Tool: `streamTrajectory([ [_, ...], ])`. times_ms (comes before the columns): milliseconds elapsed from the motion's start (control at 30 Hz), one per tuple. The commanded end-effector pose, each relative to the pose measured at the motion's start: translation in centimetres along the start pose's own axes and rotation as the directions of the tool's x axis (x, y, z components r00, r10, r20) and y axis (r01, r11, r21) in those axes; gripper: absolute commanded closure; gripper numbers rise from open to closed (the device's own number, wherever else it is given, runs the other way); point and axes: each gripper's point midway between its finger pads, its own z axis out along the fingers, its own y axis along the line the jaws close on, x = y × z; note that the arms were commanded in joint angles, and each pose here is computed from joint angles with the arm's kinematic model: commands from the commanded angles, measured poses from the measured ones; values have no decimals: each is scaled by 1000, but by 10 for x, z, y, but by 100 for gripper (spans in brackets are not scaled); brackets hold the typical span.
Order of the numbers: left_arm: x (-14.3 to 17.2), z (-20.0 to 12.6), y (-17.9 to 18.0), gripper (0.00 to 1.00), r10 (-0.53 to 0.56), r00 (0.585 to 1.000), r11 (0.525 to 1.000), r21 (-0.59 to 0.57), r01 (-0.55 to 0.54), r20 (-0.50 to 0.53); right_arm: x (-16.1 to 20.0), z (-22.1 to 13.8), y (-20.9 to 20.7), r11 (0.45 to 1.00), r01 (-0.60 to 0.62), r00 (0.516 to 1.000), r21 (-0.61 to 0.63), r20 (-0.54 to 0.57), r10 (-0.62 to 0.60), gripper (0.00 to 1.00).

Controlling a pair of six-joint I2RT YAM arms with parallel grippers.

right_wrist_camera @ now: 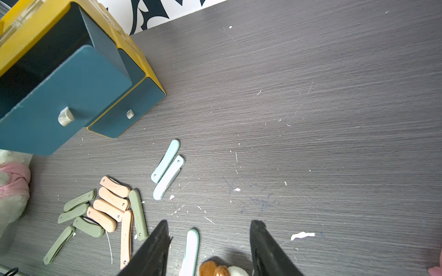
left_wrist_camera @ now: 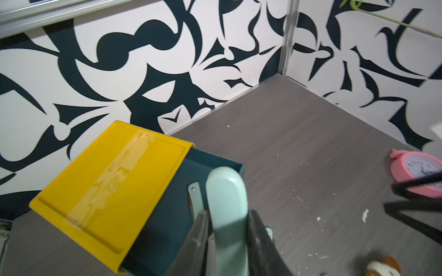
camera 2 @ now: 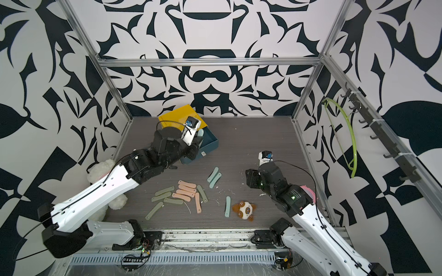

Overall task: Place the fruit knives into the drawer by color
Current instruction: Place the fruit knife in the drawer.

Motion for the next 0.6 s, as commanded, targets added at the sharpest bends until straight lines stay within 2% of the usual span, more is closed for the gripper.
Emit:
streamTrajectory([
  [0,12,31,4,83,48,997,999,26,-47,-67,-7,-4,4,999,-28,999,-25,36,29,44],
  [200,33,66,26,84,40,979,999,25,-36,-201,-3,-6,3,998,-42,999,-39,32,43,44],
  [567,66,93,24,81,44,920,999,30,-35,-389,1,-6,1,998,-49,998,-41,27,50,44],
])
